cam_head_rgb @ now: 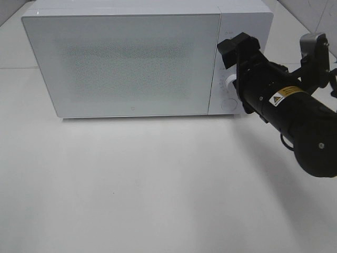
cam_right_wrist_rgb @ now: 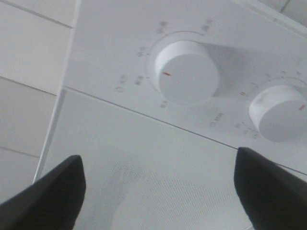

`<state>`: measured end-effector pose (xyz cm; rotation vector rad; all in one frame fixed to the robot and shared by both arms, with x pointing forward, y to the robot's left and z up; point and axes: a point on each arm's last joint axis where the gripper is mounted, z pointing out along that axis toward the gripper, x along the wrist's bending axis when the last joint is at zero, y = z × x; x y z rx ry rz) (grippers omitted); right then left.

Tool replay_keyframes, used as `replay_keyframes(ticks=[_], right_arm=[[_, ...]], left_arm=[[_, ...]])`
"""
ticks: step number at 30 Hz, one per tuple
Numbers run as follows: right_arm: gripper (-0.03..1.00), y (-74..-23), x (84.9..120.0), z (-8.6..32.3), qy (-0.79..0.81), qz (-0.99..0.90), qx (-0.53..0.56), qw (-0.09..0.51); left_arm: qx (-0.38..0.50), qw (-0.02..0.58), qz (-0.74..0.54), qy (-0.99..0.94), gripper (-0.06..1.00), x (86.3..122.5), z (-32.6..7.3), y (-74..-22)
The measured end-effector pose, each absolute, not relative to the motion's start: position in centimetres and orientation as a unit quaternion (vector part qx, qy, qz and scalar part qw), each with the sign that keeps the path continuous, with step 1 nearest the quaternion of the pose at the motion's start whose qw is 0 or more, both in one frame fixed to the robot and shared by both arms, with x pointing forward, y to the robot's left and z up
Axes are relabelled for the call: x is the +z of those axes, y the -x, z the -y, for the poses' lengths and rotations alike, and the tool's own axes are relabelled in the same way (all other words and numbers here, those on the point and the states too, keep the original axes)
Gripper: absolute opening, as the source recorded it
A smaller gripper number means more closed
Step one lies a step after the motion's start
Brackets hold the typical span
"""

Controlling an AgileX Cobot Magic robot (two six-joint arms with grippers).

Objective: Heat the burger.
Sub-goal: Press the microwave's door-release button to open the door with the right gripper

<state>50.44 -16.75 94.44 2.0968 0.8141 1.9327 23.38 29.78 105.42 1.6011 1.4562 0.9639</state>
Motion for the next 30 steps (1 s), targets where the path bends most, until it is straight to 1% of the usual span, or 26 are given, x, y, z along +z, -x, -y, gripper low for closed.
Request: replay_keyframes(ticks=[1,3,5,6,8,14,19,24,25,30], right_arm=[[0.78,-50.0,95.2,16.8,-0.691,-0.306,0.647,0.105],[0.79,-49.8,95.6,16.8,-0.684,-0.324,0.644,0.111],[0.79,-49.0,96.6,16.9,-0.67,-0.398,0.612,0.138],[0.79,-49.0,96.6,16.9,-0.67,-0.398,0.612,0.138],[0.79,-48.5,97.2,17.0,-0.655,-0.451,0.585,0.16],[0.78,-47.8,97.6,17.1,-0.636,-0.508,0.551,0.182],[0.77,-47.1,98.3,18.5,-0.614,-0.581,0.491,0.209],[0.77,-47.1,99.4,19.3,-0.599,-0.617,0.463,0.212],[0.77,-47.2,100.0,19.6,-0.597,-0.631,0.45,0.208],[0.77,-47.2,100.8,20.5,-0.611,-0.65,0.412,0.184]], left_arm=[[0.377,0.377,-0.569,-0.626,0.99,105.4,-29.8,-23.4],[0.377,0.377,-0.569,-0.626,0.99,105.4,-29.8,-23.4],[0.377,0.377,-0.569,-0.626,0.99,105.4,-29.8,-23.4],[0.377,0.377,-0.569,-0.626,0.99,105.4,-29.8,-23.4],[0.377,0.377,-0.569,-0.626,0.99,105.4,-29.8,-23.4],[0.377,0.377,-0.569,-0.626,0.99,105.4,-29.8,-23.4],[0.377,0.377,-0.569,-0.626,0.99,105.4,-29.8,-23.4],[0.377,0.377,-0.569,-0.626,0.99,105.4,-29.8,-23.4],[0.377,0.377,-0.569,-0.626,0.99,105.4,-29.8,-23.4],[0.377,0.377,-0.569,-0.626,0.99,105.4,-29.8,-23.4]])
